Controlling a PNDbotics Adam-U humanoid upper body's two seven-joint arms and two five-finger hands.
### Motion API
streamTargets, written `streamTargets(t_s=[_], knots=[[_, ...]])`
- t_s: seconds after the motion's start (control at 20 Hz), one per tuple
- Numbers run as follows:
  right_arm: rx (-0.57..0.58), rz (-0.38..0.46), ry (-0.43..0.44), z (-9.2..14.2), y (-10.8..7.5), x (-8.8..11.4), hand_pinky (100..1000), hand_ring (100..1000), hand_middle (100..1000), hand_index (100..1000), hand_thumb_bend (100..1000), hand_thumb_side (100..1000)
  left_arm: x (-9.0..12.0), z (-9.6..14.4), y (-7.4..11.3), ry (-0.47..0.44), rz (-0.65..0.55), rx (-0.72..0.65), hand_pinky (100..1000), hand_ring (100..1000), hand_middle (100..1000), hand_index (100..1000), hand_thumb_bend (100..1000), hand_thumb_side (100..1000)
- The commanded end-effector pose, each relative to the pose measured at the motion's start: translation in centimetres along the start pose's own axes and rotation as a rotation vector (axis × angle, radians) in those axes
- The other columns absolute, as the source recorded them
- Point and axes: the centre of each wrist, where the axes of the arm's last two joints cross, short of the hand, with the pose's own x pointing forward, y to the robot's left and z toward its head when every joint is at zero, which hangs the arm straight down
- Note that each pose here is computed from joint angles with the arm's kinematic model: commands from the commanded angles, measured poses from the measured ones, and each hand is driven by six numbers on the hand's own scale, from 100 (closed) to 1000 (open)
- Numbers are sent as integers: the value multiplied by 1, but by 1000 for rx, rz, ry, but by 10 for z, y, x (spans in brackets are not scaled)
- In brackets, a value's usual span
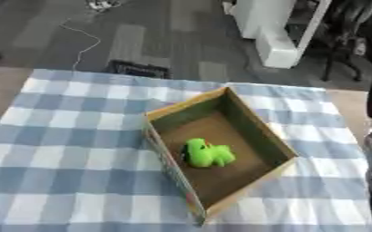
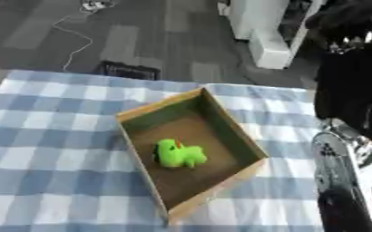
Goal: Pick up objects on the table and place them in the box.
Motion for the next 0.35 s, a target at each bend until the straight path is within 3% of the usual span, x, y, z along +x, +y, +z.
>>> streamTargets(t_s=[0.05, 0.35], knots=[[16, 5, -20, -6, -2, 5, 543, 518, 500, 611, 100, 743, 5, -6, 2, 21, -6, -44, 396, 387, 539, 665, 100, 854], [16, 3, -20, -8, -1, 5, 543, 517, 501, 611, 100, 743, 5, -9, 5, 35, -8, -71, 406, 398, 542, 670, 100, 854]])
